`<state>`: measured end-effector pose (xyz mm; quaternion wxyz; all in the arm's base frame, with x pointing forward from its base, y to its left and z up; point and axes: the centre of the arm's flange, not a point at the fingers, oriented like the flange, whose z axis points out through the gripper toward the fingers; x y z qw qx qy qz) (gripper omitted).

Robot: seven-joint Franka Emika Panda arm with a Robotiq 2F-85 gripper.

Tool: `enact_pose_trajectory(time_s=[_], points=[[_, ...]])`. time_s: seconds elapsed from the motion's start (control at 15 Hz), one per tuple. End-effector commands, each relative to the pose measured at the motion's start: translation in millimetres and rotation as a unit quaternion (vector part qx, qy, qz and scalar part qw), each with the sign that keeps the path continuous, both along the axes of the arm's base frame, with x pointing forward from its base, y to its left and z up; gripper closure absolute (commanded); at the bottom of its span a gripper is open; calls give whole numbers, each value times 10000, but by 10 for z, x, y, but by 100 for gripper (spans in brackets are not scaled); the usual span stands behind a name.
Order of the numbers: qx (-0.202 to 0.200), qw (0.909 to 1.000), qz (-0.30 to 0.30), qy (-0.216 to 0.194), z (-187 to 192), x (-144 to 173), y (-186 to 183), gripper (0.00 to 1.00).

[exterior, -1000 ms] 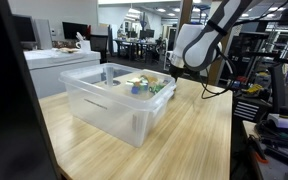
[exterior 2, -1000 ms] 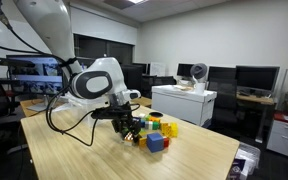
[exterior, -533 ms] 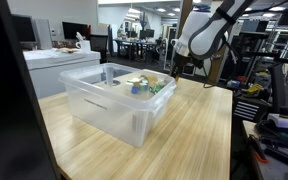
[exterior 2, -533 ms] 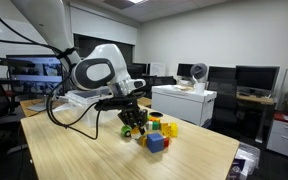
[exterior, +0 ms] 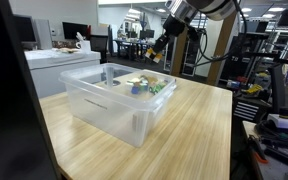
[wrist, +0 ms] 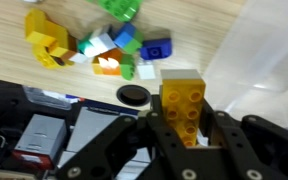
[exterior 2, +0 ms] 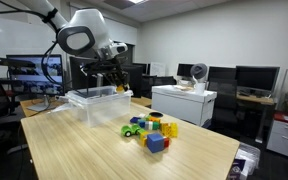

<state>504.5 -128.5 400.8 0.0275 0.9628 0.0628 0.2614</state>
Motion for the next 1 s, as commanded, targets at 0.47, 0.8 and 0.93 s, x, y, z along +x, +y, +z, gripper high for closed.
enact_pose_trajectory(time_s=[0.47, 0.8, 0.93], points=[[480, 9922, 1150, -59, 99, -504, 731, 19], [546, 9965, 460, -425, 361, -178, 202, 0], [327, 9986, -81, -396, 233, -88, -220, 0]])
